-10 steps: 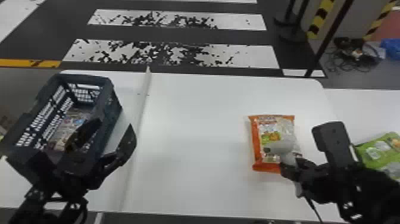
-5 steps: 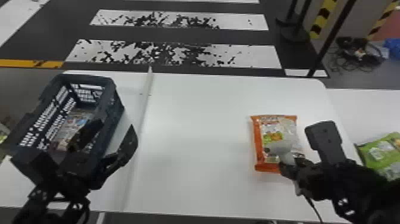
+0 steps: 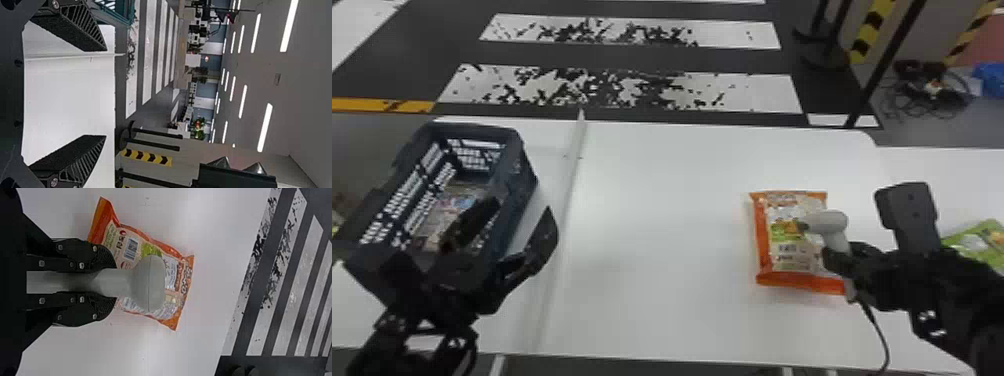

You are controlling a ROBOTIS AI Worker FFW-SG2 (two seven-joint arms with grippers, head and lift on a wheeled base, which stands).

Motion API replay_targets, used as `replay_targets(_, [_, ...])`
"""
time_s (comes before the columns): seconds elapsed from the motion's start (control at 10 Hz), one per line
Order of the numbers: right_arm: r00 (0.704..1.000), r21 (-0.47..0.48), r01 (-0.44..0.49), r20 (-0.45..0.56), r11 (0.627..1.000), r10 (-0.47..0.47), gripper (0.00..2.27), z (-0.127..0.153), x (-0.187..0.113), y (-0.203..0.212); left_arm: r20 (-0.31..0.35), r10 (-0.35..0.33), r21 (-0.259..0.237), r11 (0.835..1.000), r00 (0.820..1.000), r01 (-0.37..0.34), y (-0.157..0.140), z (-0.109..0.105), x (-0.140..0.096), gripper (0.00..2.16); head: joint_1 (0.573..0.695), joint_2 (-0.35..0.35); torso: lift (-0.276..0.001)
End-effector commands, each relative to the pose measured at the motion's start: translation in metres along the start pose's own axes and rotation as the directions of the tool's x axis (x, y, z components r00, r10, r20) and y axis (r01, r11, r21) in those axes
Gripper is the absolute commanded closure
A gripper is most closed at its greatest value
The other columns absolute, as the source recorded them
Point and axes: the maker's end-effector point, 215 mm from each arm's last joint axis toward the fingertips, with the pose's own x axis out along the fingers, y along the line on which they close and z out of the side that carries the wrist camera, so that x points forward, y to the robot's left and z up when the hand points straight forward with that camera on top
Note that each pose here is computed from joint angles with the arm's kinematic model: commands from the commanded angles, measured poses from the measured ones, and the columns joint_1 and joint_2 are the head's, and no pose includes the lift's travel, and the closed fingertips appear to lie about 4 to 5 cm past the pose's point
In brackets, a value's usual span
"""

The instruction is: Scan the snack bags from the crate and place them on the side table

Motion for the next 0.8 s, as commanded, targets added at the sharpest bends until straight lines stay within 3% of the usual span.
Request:
replay_targets(0.0, [0.999,0.033,0.044,0.014,0.998,-0.044,2.25,0.003,0.008,-0.031,0.002,0.0,-0.001,1.0,1.0,0.0,0.001,0.0,0.002,0.09,0.695,-0.054,-0.081])
replay_targets(0.7, [0.99,0.116,0.143,-0.008,0.983,-0.143,2.26,-0.018,0.059,-0.116,0.003,-0.002,-0.001,1.0,1.0,0.002,0.0,0.001,0.002,0.09,0.695,-0.178,-0.081])
